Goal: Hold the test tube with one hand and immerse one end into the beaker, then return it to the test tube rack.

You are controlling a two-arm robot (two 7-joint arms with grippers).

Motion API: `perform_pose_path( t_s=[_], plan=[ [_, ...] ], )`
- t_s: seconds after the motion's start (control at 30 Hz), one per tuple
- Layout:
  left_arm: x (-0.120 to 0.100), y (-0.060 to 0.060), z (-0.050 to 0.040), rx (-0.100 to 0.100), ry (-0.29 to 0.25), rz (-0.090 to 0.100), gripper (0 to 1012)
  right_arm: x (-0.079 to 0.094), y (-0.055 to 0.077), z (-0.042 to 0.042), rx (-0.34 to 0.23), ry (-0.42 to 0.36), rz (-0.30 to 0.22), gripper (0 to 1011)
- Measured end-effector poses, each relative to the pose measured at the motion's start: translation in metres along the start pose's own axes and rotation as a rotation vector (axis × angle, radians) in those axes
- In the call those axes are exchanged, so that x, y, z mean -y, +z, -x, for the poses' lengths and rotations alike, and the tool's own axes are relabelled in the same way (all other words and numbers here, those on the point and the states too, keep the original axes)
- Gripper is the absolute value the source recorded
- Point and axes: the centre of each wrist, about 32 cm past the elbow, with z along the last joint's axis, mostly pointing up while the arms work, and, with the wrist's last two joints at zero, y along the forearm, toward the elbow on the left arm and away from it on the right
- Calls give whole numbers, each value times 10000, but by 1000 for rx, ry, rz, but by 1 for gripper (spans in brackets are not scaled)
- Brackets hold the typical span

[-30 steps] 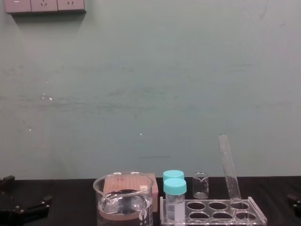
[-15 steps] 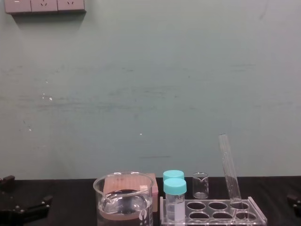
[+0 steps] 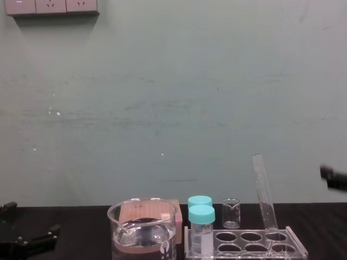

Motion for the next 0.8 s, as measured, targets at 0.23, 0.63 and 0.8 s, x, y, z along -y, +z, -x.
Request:
perform_pose_path(
  t_s=[0.23,0.63,0.8],
  plan=[
    [0,0,0,0,0,0,1000,-40,298,43,-89,41,-82,1000],
    [0,0,0,0,0,0,1000,-137,425,219,-176,154,-39,1000],
    [0,0,0,0,0,0,1000,-165,395,242,-181,168,-5,1000]
  ],
)
